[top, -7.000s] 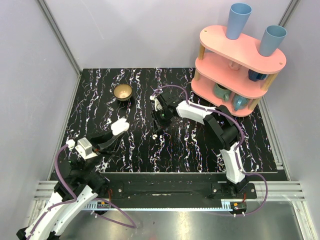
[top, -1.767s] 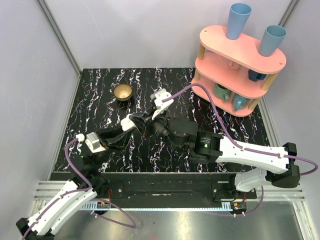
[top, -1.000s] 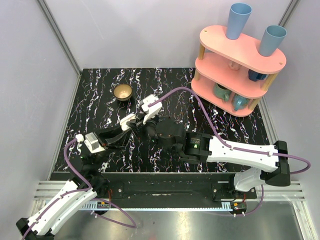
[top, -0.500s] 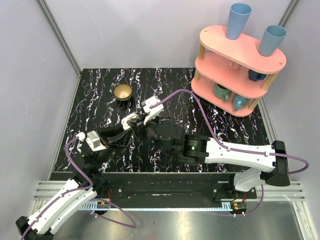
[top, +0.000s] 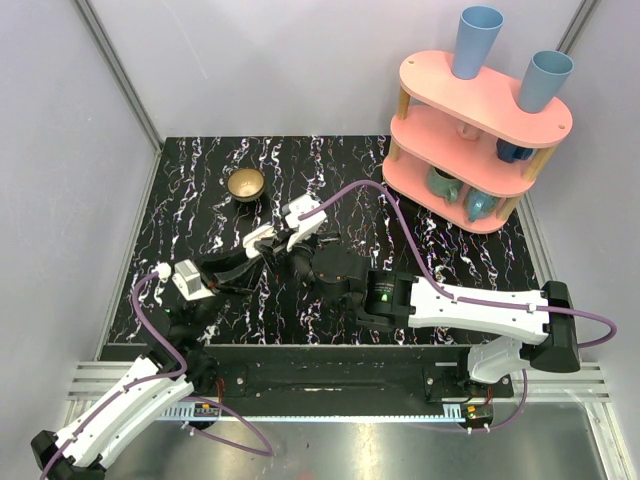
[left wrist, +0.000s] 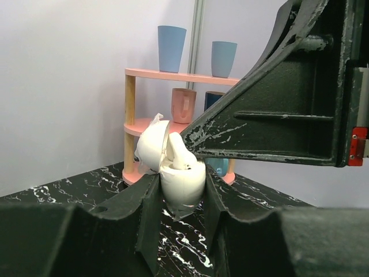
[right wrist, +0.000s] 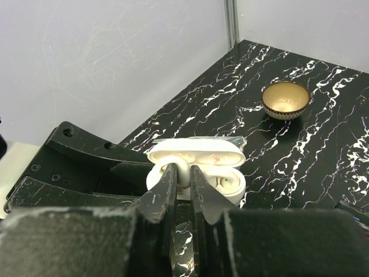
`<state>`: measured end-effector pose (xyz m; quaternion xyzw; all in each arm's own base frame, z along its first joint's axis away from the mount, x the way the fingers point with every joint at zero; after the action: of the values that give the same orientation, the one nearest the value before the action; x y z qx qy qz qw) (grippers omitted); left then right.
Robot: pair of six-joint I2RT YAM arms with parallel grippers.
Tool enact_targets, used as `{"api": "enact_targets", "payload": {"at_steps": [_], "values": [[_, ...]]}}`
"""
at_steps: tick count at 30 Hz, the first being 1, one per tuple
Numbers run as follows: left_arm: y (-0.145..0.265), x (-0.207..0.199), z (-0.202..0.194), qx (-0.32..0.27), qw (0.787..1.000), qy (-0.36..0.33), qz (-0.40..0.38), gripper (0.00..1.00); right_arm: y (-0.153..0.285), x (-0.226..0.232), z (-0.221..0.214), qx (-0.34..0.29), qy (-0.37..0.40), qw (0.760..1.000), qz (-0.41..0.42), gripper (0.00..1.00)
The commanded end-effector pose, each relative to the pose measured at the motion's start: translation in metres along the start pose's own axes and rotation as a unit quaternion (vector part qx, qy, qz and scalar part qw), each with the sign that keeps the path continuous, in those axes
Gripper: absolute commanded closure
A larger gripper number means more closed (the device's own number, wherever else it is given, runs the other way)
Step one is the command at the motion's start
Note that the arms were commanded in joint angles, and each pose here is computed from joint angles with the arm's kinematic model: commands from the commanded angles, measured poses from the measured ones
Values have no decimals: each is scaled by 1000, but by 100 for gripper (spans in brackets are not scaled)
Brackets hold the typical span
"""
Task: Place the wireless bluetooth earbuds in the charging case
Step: Insert the left earbud into the left side groove of the charging case.
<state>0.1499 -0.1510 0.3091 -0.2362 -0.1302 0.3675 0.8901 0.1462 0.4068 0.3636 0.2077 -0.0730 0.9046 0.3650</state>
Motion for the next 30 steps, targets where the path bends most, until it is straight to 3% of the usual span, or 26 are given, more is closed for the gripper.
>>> {"api": "enact_targets", "payload": {"at_steps": [1, 7, 12, 15, 30], "values": [[-5, 7, 27, -58, 998, 0, 26, 100, 6, -3, -8, 7, 25, 1000, 6, 93], [-5, 9, 28, -62, 998, 2, 32, 100, 12, -6, -13, 19, 43, 999, 14, 90], [-4, 10, 29, -64, 997, -2, 35, 100, 17, -8, -13, 23, 53, 998, 19, 82], [-3, 10, 29, -64, 997, -3, 36, 100, 19, -7, -7, 16, 53, 998, 23, 75], [0, 8, 25, -53, 998, -6, 28, 100, 36, 20, 41, -38, 11, 994, 100, 66]]}}
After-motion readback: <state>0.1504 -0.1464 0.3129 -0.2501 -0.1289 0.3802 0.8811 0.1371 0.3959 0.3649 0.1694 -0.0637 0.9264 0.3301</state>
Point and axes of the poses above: each gripper's point midway between its finger pads, its own y axis back along the fingers, its own x axis along the line the jaws close on, z = x × y, the point moved 4 cm from there along y, back along the fingers, and after that the axes turned 11 degrees about -y, right-handed, at the moved point
